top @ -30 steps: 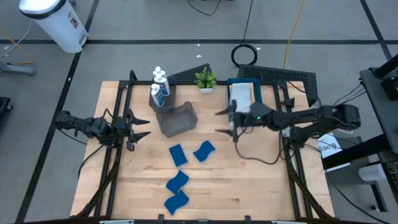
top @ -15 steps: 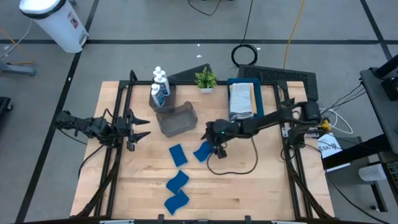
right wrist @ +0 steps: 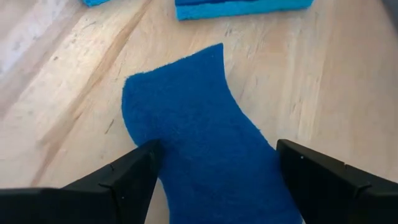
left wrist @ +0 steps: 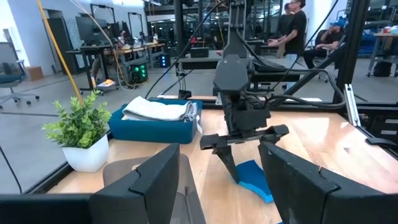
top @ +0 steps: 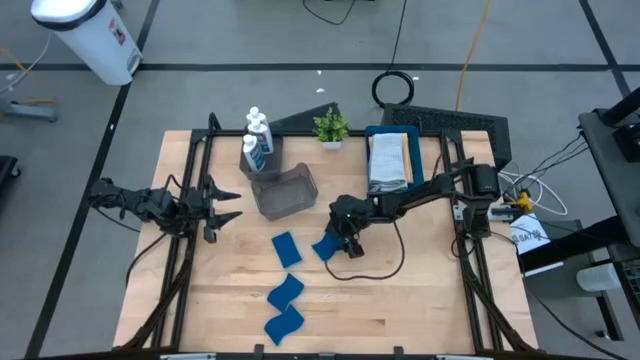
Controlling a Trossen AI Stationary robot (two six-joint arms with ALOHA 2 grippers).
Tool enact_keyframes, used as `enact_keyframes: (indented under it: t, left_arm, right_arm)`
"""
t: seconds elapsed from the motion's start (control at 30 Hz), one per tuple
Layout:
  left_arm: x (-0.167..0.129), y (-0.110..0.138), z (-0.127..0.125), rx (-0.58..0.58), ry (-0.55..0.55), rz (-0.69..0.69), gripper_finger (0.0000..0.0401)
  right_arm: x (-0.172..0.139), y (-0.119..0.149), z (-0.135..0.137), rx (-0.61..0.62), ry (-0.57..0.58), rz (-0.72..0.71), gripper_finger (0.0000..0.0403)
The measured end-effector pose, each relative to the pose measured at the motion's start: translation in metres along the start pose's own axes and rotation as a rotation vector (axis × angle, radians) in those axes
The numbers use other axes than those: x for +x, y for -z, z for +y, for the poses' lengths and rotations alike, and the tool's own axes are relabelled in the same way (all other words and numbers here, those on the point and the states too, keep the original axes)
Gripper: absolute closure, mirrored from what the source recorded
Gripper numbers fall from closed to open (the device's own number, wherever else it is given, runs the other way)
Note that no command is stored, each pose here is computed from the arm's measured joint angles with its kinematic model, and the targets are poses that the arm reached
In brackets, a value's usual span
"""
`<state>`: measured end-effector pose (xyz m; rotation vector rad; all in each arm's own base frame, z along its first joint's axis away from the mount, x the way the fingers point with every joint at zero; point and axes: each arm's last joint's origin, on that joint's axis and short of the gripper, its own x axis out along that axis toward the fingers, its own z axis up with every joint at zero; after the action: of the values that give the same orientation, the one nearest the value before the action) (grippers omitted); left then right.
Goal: Pick & Place Kitchen Items
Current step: Put the blue sponge into the bottom black bin
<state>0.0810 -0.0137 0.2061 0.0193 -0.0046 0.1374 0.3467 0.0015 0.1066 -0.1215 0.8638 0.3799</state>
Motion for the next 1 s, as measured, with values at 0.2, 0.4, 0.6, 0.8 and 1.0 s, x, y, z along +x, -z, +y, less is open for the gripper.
enact_keyframes:
  t: [0.2,0.4,0.6,0.8,1.0]
  left_arm:
    - [0.0,0.0,0.0,0.0,0.0,0.0,0.0171]
    - [0.0,0.0,0.0,0.0,0.0,-0.001,0.0171]
    - [0.0,0.0,0.0,-0.001,0.0,-0.001,0.0171]
    - [0.0,0.0,0.0,-0.001,0.0,-0.001,0.0171]
    - [0.0,0.0,0.0,-0.002,0.0,-0.001,0.0171]
  right_arm:
    - [-0.001,0.006,0.011,0.045,-0.058,0.085,0.0134]
    - [-0.001,0.01,0.014,0.045,-0.084,0.125,0.0201]
    - [-0.004,0.006,0.015,0.033,-0.081,0.101,0.0284]
    - [-0.023,-0.005,0.017,0.032,-0.06,0.054,0.035]
    - [-0.06,-0.027,0.024,-0.012,0.034,-0.034,0.0386]
